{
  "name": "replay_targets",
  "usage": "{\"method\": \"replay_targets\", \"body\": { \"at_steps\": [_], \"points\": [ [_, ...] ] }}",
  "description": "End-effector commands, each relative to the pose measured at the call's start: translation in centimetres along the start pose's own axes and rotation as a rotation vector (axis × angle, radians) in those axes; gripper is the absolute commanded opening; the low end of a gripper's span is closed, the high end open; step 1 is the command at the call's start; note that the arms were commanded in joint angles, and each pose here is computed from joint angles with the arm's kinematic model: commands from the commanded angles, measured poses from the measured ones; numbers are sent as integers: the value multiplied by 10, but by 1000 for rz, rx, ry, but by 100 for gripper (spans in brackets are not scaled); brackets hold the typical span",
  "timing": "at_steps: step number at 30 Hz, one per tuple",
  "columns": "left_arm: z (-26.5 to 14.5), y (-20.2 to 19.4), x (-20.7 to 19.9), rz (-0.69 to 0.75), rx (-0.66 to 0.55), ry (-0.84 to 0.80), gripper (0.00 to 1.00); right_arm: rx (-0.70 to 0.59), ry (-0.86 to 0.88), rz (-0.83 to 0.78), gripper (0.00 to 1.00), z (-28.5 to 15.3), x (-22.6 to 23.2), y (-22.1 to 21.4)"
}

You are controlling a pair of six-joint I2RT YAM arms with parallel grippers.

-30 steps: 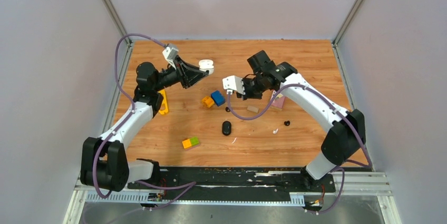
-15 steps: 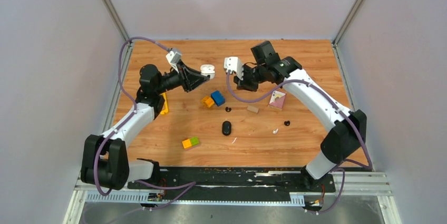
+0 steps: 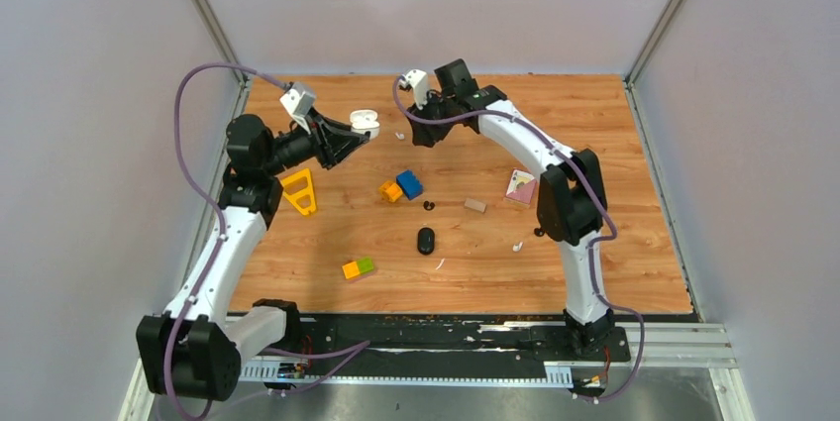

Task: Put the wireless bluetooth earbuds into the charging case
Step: Move the left earbud to the center of the board.

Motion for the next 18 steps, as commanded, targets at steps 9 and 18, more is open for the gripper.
{"method": "replay_targets", "body": {
  "at_steps": [9, 18],
  "points": [
    [-34, 10, -21, 92, 117, 47, 0, -140, -268, 350, 36, 94, -52, 25],
    [-41, 11, -27, 102, 154, 61, 0, -211, -278, 386, 39, 135, -63, 24]
  ]
}}
Point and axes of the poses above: each gripper's point midway between its finger pads, its own z axis out along the fingers, its own x axis along the line the jaws close on, y = z × x, the point moved 7 cm from there along -z, back along the fingers, and after that the axes turned 3 degrees about z, right-handed, at the moved point
